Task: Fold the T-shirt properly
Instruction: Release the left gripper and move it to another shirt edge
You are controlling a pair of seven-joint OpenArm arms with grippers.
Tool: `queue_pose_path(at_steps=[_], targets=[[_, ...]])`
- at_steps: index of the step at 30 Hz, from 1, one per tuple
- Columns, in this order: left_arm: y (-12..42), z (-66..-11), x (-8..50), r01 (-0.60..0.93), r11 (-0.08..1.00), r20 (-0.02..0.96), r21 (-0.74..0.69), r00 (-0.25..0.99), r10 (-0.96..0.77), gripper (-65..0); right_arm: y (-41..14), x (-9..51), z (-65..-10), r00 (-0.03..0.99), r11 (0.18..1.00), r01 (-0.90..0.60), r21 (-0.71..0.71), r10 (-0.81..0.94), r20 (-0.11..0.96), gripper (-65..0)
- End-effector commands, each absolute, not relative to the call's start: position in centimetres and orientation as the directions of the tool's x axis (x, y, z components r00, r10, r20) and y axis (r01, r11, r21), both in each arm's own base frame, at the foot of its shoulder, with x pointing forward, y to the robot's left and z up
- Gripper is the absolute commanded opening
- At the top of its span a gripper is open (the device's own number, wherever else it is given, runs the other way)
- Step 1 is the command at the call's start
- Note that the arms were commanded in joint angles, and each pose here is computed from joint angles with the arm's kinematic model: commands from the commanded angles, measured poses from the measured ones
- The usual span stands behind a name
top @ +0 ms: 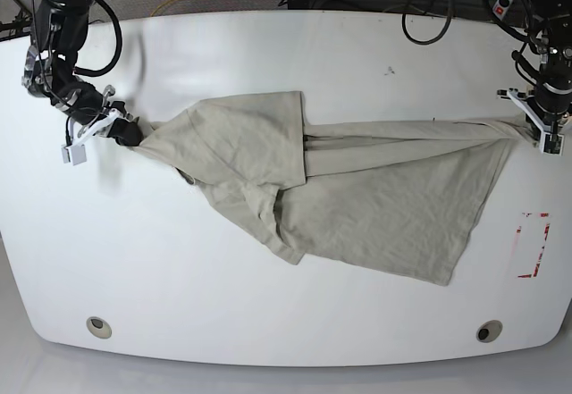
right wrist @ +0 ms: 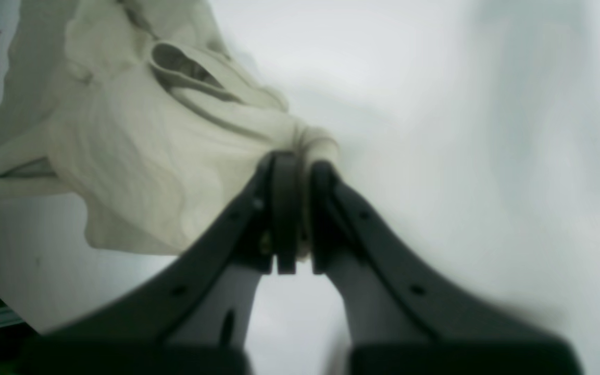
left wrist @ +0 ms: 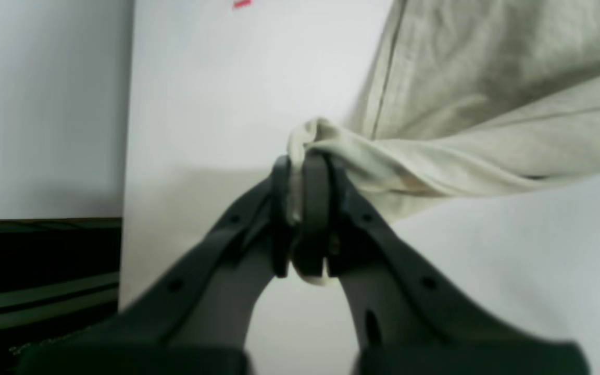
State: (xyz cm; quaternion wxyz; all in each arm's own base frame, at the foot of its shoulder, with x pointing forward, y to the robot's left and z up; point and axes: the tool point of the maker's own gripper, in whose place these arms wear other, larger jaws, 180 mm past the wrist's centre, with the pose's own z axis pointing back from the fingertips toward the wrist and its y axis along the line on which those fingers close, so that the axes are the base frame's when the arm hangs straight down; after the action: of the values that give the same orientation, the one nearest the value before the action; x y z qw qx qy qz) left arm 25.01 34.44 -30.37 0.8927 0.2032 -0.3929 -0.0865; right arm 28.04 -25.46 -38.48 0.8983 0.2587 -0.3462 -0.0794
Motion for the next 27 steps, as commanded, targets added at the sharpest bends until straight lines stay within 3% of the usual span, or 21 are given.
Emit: queue_pose_path(at_steps=[1, 6, 9, 13, 19, 27], targets=[[34.8, -29.2, 25.3, -0.014, 0.89, 0.678, 0.455, 0.654, -0.336, -54.7, -26.1, 28.8, -36.9, 0.717, 0.86, -0.062, 0.507, -0.315, 0.622, -65.0], [34.9, -29.7, 24.8, -0.01, 0.891, 0.666, 0.454, 0.668, -0.332, -33.6, -26.1, 28.1, -37.5, 0.729, 0.86, -0.052, 0.508, -0.315, 0.608, -65.0], [34.3, -30.1, 24.8, -0.021, 0.903, 0.68, 0.428, 0.666, -0.307, -15.1, -25.7, 28.2, -36.6, 0.72, 0.868, -0.083, 0.489, -0.288, 0.632, -65.0], [33.5, -29.2, 26.3, -0.046, 0.914, 0.724, 0.402, 0.627, -0.287, -1.8, -25.1, 28.1, -35.8, 0.711, 0.873, -0.115, 0.473, -0.26, 0.653, -65.0], [32.1, -26.3, 31.3, -0.118, 0.941, 0.835, 0.317, 0.506, -0.217, -1.3, -25.0, 28.1, -35.7, 0.709, 0.873, -0.119, 0.473, -0.258, 0.656, -65.0], [31.9, -28.3, 38.0, -0.131, 0.975, 0.854, 0.177, 0.513, -0.086, -1.4, -24.9, 28.2, -35.7, 0.707, 0.872, -0.119, 0.475, -0.261, 0.657, -65.0]])
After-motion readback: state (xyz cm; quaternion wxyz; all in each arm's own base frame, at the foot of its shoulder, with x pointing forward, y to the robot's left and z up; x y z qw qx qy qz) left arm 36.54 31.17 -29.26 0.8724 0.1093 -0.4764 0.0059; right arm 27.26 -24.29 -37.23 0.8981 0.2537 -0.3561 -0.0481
